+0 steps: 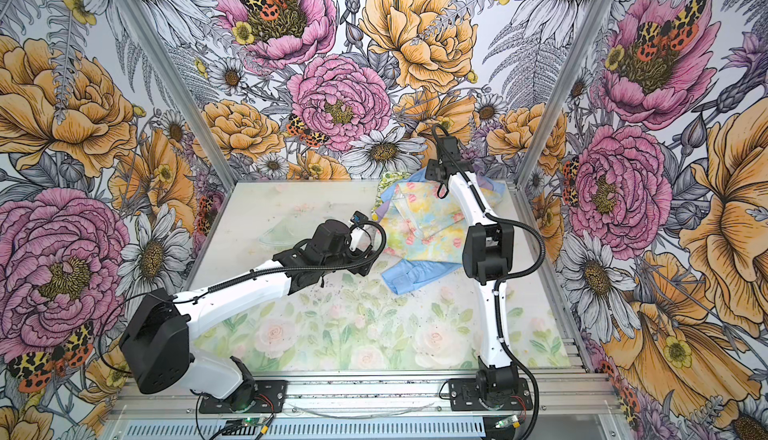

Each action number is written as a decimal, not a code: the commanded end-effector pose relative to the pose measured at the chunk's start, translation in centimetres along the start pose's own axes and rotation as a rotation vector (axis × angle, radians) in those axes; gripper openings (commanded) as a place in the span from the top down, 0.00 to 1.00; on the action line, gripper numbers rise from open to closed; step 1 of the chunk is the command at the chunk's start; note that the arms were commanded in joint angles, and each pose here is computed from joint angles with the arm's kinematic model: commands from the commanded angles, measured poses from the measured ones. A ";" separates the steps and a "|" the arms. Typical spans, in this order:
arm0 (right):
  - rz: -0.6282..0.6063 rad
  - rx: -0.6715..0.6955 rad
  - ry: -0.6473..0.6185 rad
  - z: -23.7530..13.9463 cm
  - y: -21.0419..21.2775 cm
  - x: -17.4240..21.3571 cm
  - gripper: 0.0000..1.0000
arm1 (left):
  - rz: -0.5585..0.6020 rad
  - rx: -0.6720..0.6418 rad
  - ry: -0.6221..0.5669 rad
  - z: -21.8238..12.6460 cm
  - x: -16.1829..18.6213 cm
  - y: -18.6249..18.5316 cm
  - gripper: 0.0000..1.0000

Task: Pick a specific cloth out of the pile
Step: 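Reach the right gripper toward the lavender shirt while the left arm moves forward, then lower the right gripper onto the lavender shirt and close on it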

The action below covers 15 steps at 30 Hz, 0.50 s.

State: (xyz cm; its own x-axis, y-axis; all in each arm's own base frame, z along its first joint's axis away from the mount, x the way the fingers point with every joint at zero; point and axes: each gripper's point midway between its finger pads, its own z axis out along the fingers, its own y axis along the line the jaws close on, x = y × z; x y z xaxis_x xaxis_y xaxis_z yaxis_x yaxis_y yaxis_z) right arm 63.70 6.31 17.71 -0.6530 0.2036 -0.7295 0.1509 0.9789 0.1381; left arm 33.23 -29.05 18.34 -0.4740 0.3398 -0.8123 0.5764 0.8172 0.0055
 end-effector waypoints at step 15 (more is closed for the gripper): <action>0.034 0.050 -0.039 4.3 -1.4 -0.6 0.51 | 0.027 -0.081 0.003 0.5 -0.3 1.5 0.05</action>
State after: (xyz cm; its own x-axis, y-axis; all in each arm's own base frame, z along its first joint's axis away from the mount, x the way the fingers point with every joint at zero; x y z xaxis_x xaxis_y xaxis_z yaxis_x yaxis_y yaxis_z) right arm 66.44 5.39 14.37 -0.6448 0.2185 -0.7324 0.1935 0.9737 0.1202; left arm 33.71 -28.36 18.21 -0.4691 0.3510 -0.8104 0.5486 0.8349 0.0440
